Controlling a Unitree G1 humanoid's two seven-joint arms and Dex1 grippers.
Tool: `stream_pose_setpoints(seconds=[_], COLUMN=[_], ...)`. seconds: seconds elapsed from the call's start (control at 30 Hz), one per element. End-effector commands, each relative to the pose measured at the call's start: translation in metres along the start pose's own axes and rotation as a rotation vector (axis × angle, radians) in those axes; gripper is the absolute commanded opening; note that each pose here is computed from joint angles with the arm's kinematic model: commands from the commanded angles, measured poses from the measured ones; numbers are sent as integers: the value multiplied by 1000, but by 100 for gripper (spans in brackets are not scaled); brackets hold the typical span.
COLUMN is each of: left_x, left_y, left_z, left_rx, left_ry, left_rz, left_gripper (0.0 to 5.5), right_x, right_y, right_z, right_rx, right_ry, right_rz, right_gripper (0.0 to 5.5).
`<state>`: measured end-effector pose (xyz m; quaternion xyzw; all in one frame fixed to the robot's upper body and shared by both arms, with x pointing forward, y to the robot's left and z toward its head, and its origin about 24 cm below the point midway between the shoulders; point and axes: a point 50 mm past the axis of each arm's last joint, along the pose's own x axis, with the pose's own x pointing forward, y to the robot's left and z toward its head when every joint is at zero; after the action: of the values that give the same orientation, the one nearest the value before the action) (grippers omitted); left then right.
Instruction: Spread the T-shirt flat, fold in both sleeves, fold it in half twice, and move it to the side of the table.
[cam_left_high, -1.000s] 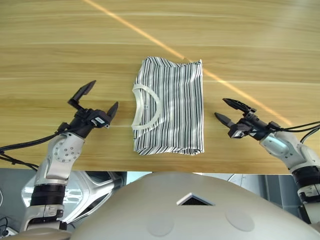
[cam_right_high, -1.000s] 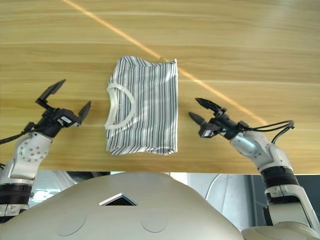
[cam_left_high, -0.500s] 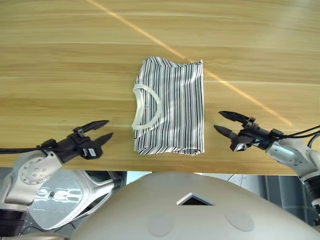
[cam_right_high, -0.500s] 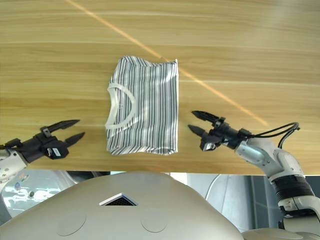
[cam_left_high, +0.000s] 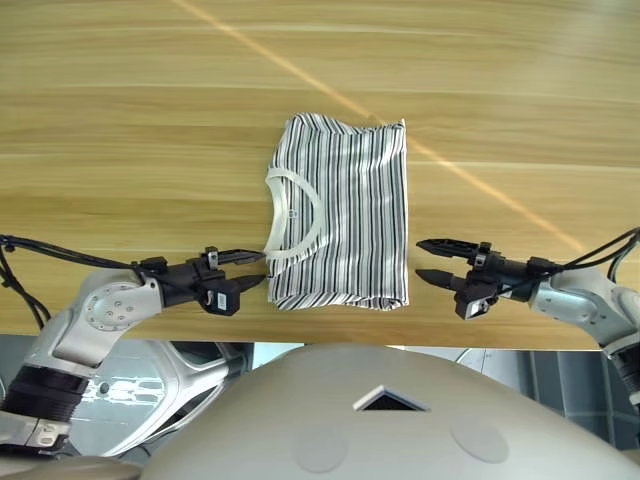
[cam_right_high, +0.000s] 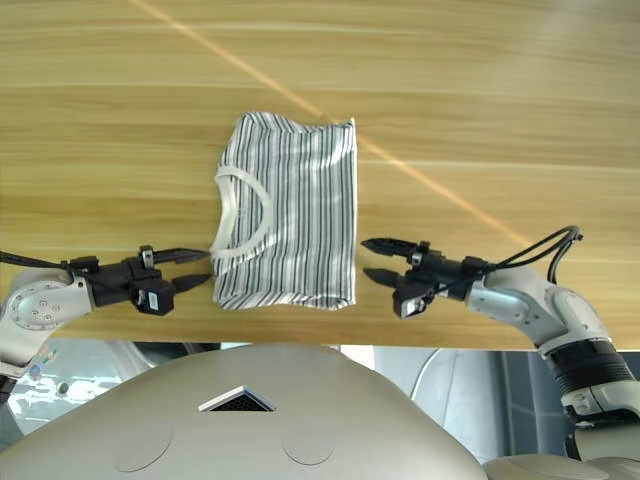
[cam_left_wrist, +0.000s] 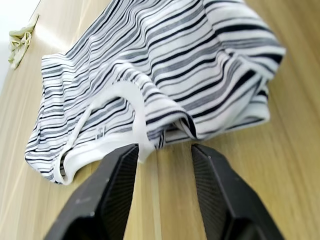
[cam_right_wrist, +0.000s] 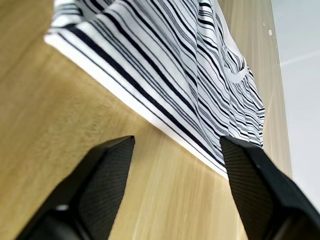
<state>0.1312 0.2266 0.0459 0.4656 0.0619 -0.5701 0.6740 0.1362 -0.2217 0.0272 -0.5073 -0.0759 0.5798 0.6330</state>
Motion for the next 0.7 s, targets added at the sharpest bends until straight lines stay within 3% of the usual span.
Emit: stream_pose_setpoints(seconds=[0.03, 0.17, 0.37, 0.7], left_x=[-25, -23, 7, 29], left_y=[-14, -20, -38, -42], left_z=[5, 7, 22, 5], left_rx=[-32, -26, -33, -1], left_ry=[70, 70, -64, -62], left_rz=[3, -40, -162, -214], left_gripper=[199, 199, 199, 199], right_x=[-6, -5, -3, 3], right_y=[18, 11, 4, -2], right_z=[15, 12, 10, 8], right_rx=[50, 22, 6, 1], right_ry=[-15, -5, -9, -21], right_rz=[95, 92, 85, 58], right_gripper=[316, 316, 316, 316])
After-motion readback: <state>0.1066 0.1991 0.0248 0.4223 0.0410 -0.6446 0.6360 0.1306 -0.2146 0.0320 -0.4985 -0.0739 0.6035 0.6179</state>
